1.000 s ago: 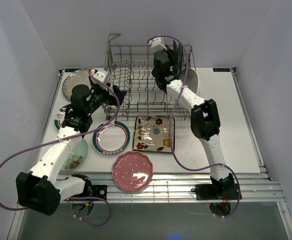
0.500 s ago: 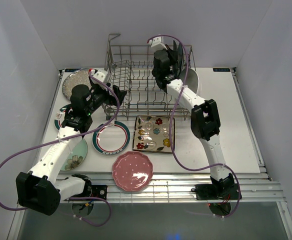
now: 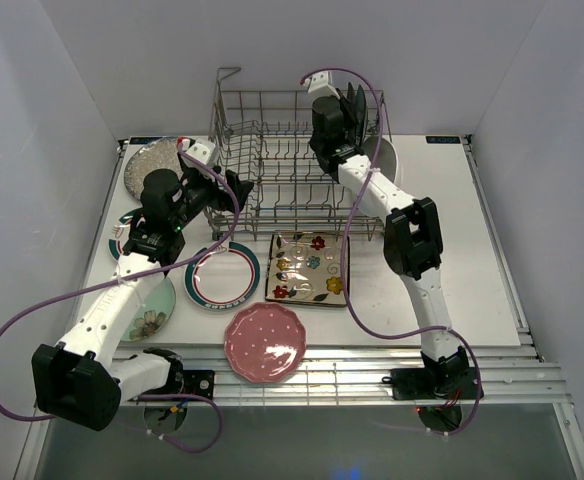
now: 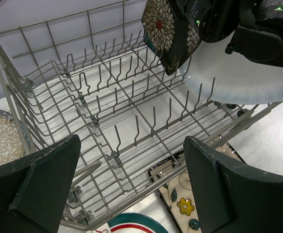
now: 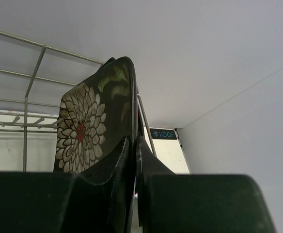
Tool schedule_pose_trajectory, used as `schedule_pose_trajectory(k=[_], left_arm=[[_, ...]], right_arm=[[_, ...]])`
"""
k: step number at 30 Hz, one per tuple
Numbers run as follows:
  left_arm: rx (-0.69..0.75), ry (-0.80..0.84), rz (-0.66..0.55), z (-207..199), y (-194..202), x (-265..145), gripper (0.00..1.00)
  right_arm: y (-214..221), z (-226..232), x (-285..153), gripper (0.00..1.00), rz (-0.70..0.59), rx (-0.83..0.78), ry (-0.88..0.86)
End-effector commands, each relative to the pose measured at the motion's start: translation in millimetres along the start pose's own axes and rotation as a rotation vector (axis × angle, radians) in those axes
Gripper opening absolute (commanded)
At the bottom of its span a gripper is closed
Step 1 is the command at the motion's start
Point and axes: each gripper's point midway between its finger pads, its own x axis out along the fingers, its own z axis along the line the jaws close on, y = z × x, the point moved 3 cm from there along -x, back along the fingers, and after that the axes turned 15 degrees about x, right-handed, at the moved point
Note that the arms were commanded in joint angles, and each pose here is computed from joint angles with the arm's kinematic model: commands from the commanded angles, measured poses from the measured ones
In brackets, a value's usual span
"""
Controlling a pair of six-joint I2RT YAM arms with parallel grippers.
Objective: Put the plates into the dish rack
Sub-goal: Insert the plate into the dish rack.
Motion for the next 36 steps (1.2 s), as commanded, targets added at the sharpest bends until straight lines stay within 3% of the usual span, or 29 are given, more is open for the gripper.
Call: schedule_pose_trajectory(k=[1,16,21,22,25,27,31,36], left_arm=[[0.004,0.018,-0.007,-5,-2,-3,0.98],[0.004,0.015,-0.003,-5,-1,-2,0.98],[0.003,0.015,-0.001,-5,-1,-2,0.98],[0.004,0.015,-0.003,-5,-1,-2,0.98],[0.003,0.014,-0.001,-5,-1,-2,0.98],[0.003,0.014,-0.001,-5,-1,-2,0.98],[0.004,0.011,-0.003,-5,-2,-3,0.98],[0.004,0.014,-0.004,-6,-2,-2,0.98]], right_arm=[[-49,-35,2,0.12,-0.108,0.147,0.064],[-31,-26,14,0.16,-0.106,0.139,0.042],[-28,-27,15,0.25,-0.107,0.142,0.049],[-30,-29,14,0.31,-0.112,0.145,0.052],[-34,-31,13,0.41,-0.119,0.153,0.051],[-34,-29,13,0.42,-0.104,0.15,0.032],[-45,-35,10,0.57,-0.117,0.174,0.033],[-55,-40,6,0.58,-0.127,0.2,0.023]])
